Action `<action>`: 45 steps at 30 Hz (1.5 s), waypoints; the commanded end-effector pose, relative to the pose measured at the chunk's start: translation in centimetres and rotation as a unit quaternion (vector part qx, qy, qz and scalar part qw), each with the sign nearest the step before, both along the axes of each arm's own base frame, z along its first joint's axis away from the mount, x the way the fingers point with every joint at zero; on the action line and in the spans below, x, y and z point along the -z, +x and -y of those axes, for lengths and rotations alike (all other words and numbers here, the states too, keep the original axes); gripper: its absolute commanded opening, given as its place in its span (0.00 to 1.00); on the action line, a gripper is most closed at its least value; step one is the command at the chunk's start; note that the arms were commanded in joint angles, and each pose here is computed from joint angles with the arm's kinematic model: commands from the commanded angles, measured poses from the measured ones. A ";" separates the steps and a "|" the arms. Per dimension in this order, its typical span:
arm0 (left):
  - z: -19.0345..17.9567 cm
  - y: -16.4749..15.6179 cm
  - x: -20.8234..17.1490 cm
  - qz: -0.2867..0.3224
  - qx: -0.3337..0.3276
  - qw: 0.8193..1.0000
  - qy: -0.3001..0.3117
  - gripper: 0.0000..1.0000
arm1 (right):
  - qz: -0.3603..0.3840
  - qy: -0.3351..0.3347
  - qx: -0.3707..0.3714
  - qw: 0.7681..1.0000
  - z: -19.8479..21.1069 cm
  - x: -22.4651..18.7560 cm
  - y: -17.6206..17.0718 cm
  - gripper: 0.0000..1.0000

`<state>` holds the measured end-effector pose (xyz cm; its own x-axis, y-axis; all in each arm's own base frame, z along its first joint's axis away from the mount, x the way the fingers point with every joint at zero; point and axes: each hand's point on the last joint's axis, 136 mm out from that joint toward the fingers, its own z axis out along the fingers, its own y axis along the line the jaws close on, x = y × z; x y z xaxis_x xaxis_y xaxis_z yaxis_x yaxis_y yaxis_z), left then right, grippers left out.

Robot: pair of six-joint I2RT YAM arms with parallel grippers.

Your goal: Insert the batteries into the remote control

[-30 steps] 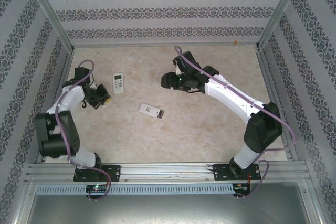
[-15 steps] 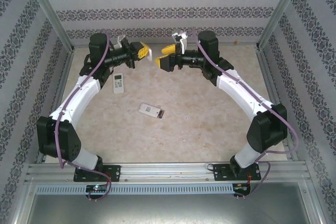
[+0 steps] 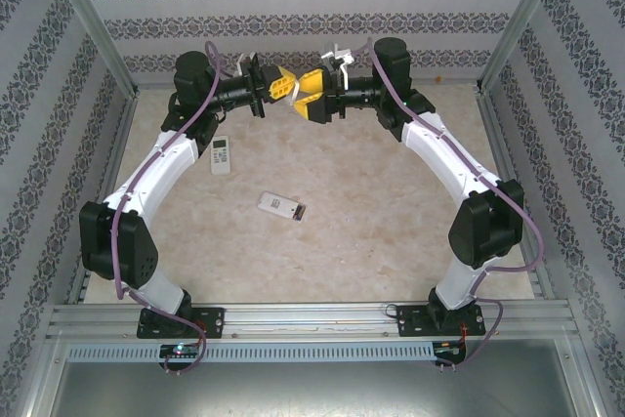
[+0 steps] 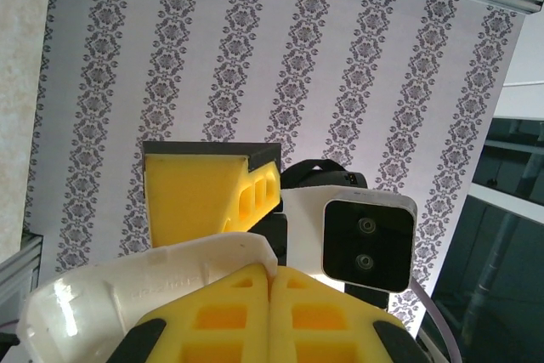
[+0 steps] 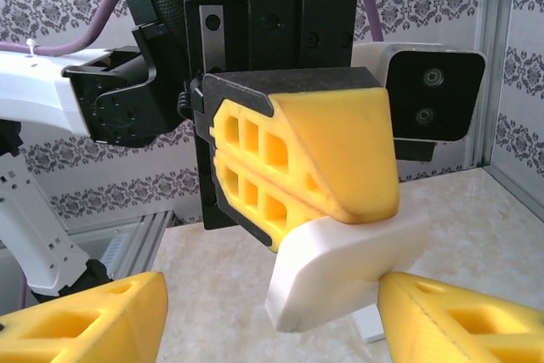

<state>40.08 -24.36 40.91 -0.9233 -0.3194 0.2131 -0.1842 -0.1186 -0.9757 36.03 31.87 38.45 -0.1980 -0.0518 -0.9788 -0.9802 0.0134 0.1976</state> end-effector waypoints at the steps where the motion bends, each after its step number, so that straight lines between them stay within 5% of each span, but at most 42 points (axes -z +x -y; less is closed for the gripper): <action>1: 1.9 -2.5 -2.7 0.048 0.053 0.997 -0.017 0.00 | 0.036 0.011 -0.039 0.999 -0.9 -0.7 -1.2 0.68; 12: 2.6 -3.3 -3.4 0.063 0.079 0.995 -0.016 0.00 | 0.051 0.012 0.003 0.999 -0.2 -1.6 1.7 0.73; 23: 2.5 -2.7 -3.8 0.099 0.053 0.994 -0.013 0.00 | 0.035 0.012 -0.014 0.999 -0.4 -1.5 0.9 0.44; 28: 2.1 -2.3 -4.5 0.151 0.027 0.988 0.012 0.18 | 0.048 -0.012 0.009 0.999 0.2 -0.1 0.2 0.39; 32: -0.1 -1.6 -4.2 0.193 -0.020 0.978 0.071 0.63 | 0.077 -0.069 0.037 0.994 1.4 2.1 -0.5 0.38; 35: -4.3 -1.1 -3.6 0.230 -0.105 0.953 0.165 0.79 | 0.128 -0.188 0.040 0.973 2.2 7.0 -2.3 0.39; 40: -10.3 -2.2 -0.7 0.292 -0.186 0.857 0.381 0.89 | 0.237 -0.456 -0.077 0.854 4.4 19.9 -8.0 0.39; 42: -12.0 -2.8 0.9 0.298 -0.197 0.822 0.444 0.90 | 0.258 -0.521 -0.130 0.803 5.3 24.0 -10.2 0.39; 45: -13.5 -3.5 1.9 0.310 -0.218 0.790 0.482 0.91 | 0.265 -0.553 -0.180 0.769 5.9 27.6 -12.9 0.39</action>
